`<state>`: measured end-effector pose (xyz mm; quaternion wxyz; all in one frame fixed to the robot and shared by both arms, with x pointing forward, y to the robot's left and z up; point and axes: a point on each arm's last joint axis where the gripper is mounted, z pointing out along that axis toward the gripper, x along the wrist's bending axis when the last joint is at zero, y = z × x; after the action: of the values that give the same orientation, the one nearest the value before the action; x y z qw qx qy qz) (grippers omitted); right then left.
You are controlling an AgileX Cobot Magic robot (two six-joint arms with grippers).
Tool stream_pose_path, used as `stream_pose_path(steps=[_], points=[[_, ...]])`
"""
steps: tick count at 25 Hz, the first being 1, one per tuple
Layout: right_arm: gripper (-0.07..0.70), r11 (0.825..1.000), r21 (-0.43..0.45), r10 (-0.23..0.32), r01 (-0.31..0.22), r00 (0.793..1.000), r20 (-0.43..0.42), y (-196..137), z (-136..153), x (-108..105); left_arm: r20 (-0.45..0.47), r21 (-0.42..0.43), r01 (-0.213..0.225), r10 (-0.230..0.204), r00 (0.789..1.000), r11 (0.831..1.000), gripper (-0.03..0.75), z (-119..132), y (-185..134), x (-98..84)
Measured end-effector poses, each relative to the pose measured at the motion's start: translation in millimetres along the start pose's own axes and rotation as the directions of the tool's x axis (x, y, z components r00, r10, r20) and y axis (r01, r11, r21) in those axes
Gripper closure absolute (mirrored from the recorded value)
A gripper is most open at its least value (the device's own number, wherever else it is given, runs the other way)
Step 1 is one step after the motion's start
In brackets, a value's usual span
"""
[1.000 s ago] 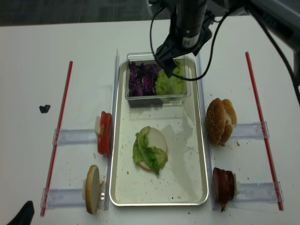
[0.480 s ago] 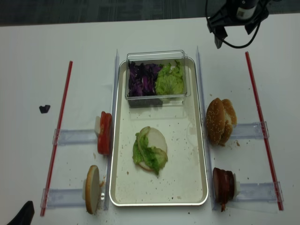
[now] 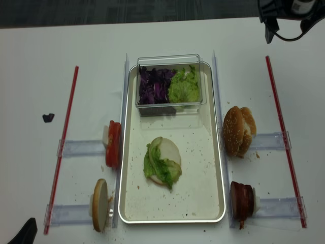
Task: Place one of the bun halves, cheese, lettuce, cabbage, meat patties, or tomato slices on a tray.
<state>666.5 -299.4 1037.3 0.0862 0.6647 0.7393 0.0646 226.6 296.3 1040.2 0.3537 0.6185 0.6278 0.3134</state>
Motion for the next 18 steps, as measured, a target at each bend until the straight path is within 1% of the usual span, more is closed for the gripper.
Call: stream_pose_path(steps=[3, 9, 13, 18], points=[[-0.039, 1.0, 0.001, 0.005, -0.005, 1.0, -0.004, -1.0, 0.1, -8.2, 0.0, 0.0, 0.0, 0.0, 1.0, 1.0, 0.136, 0.0, 0.0, 0.0], [-0.039, 1.0, -0.013, -0.007, 0.006, 1.0, -0.02, -1.8, -5.7, -8.3, 0.0, 0.0, 0.0, 0.0, 1.0, 1.0, 0.136, 0.0, 0.0, 0.0], [-0.039, 0.999, -0.051, -0.01, 0.009, 1.0, -0.016, -6.9, -25.4, -7.7, 0.0, 0.0, 0.0, 0.0, 1.0, 1.0, 0.136, 0.0, 0.0, 0.0], [-0.039, 0.996, -0.094, -0.008, 0.007, 1.0, -0.016, -25.9, -56.9, -5.1, 0.0, 0.0, 0.0, 0.0, 1.0, 1.0, 0.136, 0.0, 0.0, 0.0]])
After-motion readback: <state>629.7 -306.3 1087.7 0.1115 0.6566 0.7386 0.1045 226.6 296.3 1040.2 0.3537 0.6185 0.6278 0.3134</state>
